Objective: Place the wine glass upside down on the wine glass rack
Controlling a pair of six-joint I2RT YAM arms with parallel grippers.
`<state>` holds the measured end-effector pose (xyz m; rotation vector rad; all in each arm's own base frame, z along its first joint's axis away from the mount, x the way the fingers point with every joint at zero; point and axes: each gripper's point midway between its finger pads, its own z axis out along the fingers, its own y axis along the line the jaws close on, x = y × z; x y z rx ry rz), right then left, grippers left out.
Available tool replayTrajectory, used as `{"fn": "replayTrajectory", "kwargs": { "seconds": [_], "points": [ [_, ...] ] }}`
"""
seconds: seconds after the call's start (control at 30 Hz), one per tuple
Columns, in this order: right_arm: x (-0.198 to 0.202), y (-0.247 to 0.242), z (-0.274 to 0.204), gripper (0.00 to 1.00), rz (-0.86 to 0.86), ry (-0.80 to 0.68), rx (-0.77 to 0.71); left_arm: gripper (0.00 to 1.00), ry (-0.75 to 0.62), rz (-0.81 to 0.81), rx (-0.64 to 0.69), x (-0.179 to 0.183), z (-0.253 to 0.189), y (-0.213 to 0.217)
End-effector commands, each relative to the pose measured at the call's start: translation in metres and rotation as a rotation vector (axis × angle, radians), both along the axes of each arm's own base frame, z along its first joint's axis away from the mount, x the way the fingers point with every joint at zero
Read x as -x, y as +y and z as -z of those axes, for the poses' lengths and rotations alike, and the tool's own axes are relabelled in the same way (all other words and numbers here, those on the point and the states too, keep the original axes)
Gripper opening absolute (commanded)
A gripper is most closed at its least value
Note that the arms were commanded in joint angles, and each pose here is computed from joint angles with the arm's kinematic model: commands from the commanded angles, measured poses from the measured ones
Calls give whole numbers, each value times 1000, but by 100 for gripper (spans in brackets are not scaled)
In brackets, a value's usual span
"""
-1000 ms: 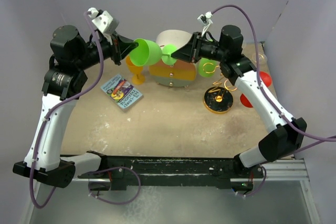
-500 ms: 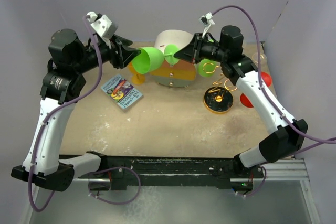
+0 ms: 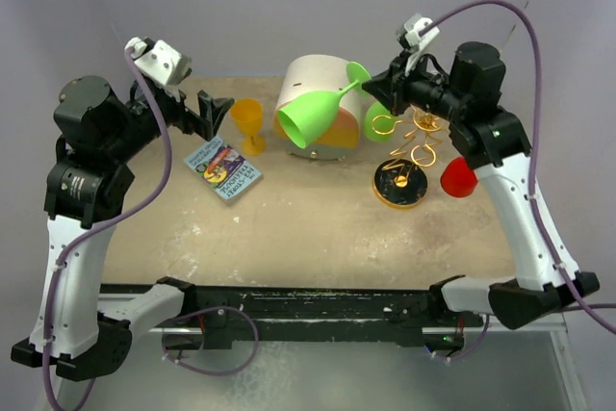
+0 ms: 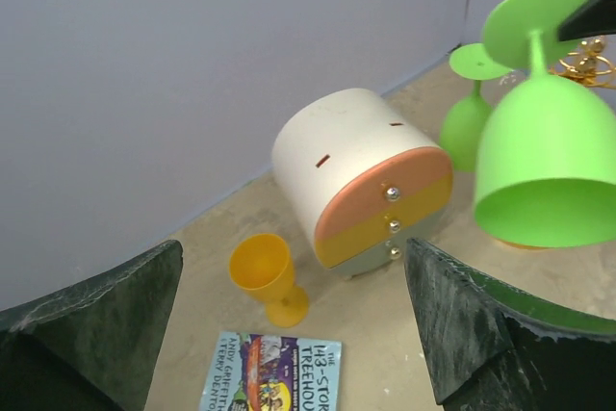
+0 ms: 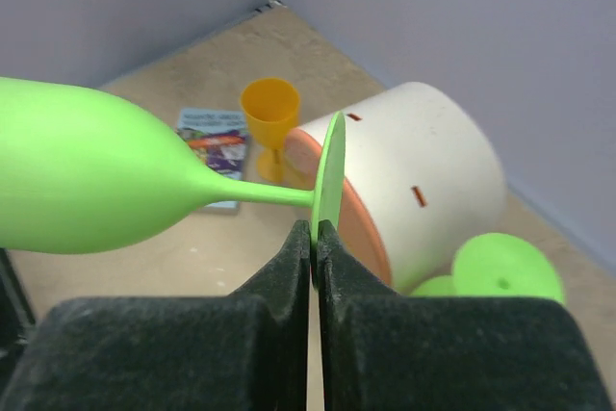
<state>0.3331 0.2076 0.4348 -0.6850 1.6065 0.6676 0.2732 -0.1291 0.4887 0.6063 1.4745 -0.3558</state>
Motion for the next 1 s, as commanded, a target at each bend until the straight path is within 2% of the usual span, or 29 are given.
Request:
{"fn": "replayTrajectory", "kwargs": {
  "seconds": [0.0,0.23,0.4,0.63,0.73,0.97],
  "points": [
    [16,-37,-18,0,50,-253,279,99,-60,-128,-17,-3,-18,24],
    [53,-64,-27,0,18,-419,486,99,-45,-149,-13,-8,-12,28],
    [77,-75,-12,0,-51,-480,626,99,-29,-145,5,-14,-8,30],
    [95,-87,1,0,-75,-514,706,99,2,-131,-3,-28,2,28],
    [95,-92,5,0,-49,-514,724,99,35,-137,-13,-38,14,27],
    [63,-112,41,0,94,-447,845,99,62,-136,-15,-49,26,27]
  ]
}}
